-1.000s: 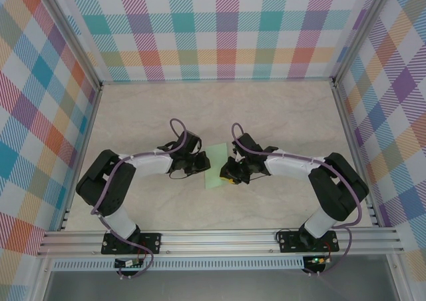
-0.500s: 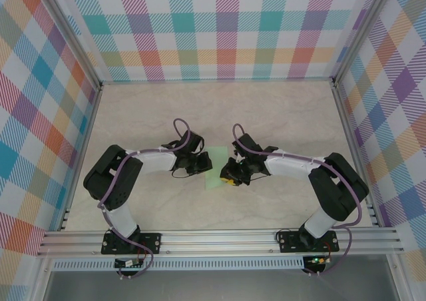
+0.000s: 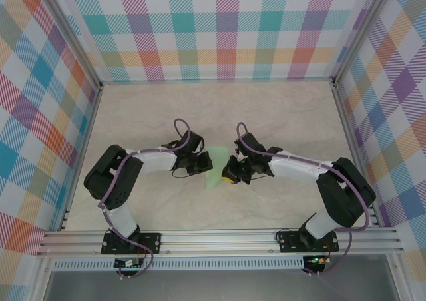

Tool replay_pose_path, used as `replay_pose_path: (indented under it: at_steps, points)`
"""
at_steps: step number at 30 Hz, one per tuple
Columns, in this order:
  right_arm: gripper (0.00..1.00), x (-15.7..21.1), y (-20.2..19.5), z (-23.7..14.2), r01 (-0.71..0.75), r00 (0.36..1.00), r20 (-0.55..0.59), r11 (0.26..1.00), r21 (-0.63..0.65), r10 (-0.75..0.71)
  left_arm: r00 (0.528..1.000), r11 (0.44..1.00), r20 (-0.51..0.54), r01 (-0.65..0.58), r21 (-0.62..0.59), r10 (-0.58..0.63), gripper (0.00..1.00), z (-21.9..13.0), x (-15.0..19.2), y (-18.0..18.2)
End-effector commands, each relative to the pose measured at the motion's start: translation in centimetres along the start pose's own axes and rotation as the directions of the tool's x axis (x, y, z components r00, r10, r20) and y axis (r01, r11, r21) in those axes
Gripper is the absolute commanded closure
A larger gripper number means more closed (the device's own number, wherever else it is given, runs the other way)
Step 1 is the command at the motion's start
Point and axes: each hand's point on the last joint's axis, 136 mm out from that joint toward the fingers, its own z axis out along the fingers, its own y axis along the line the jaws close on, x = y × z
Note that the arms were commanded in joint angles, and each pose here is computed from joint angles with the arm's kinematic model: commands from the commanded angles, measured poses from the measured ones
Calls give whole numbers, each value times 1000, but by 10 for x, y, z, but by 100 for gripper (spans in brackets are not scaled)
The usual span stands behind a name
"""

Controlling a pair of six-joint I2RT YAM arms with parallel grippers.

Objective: Fold a paper plane with a square sheet of paper (pick it up from the middle)
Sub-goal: Third fold the triangle at the center of the table.

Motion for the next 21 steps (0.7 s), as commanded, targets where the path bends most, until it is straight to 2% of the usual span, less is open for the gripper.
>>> replay_pose_path:
  at_steps: [1,6,13,21]
  points:
    - [95,-6,10,8,4,1000,0,1000,-15,-4,1000,999,-17,-19,31,19,92,-2,1,-13]
    - [96,-21,11,21,-1,1000,29,1000,15,0,1000,998,3,-26,57,26,92,-13,-2,-22]
    - [95,-35,15,30,33,997,68,999,18,-34,995,999,99,-21,32,18,91,-36,-19,-23]
    - [95,-35,20,41,104,994,28,994,22,-104,997,999,81,-2,41,-1,91,-25,-33,-17]
